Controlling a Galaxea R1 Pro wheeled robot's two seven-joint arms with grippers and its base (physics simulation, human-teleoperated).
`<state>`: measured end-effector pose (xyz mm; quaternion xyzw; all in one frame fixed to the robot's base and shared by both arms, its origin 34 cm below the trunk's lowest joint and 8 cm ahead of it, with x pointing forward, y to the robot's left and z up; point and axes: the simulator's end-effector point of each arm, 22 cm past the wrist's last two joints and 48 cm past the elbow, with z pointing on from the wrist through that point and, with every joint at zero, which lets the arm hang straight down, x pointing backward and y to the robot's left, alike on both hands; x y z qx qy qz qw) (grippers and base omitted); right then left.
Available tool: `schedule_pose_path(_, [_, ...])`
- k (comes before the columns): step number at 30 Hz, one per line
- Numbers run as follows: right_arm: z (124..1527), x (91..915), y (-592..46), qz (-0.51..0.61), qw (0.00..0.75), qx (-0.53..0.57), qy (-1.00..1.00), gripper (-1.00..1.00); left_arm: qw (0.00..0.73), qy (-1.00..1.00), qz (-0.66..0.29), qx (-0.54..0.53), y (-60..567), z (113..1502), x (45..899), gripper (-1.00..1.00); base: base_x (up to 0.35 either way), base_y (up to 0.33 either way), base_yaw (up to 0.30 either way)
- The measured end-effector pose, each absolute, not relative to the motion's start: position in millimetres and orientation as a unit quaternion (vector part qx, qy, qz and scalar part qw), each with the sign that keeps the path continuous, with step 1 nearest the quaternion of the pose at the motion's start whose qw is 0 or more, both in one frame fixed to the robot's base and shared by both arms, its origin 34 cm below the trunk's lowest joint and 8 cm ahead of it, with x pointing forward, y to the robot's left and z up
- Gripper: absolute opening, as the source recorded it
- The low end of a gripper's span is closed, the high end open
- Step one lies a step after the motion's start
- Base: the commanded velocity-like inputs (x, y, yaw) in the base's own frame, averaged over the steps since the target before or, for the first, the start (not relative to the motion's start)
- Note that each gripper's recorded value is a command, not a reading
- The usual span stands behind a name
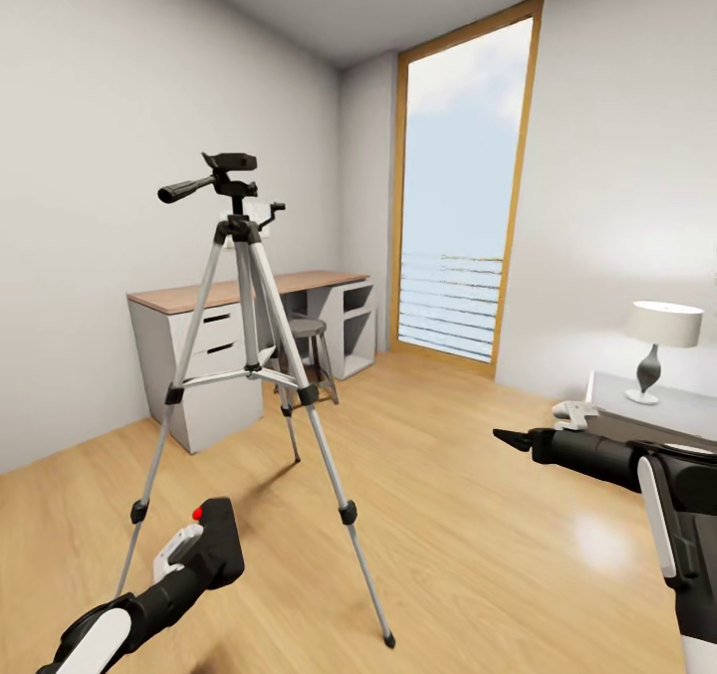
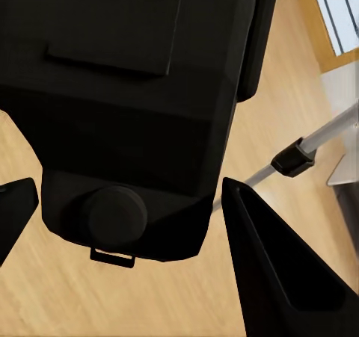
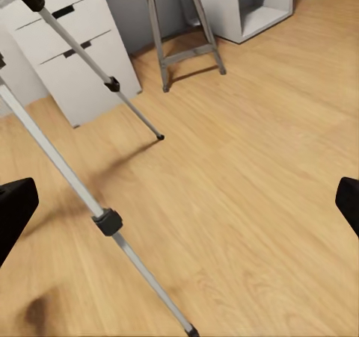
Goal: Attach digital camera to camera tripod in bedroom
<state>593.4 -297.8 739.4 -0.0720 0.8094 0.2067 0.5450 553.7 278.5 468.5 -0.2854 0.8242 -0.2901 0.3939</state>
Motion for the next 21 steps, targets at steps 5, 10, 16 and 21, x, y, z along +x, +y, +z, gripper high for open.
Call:
schedule_pose_path(5, [744, 597, -288, 0.206, 0.539, -0.081, 0.813, 1.0, 0.393, 0.825, -0.289, -0.286, 279, 476, 556, -1.0, 0.0, 0.0, 0.0])
schedule_pose_path(10, [748, 601, -277, 0.206, 0.53, -0.095, 0.817, 1.0, 0.39, 0.826, -0.288, -0.287, 279, 484, 559, -1.0, 0.0, 0.0, 0.0])
schedule_pose_path(16, [755, 607, -270, 0.206, 0.523, -0.101, 0.821, 1.0, 0.386, 0.828, -0.286, -0.288, 279, 493, 562, -1.0, 0.0, 0.0, 0.0])
schedule_pose_path(21, [762, 611, -269, 0.206, 0.519, -0.102, 0.823, 1.0, 0.383, 0.83, -0.285, -0.289, 279, 501, 564, -1.0, 0.0, 0.0, 0.0])
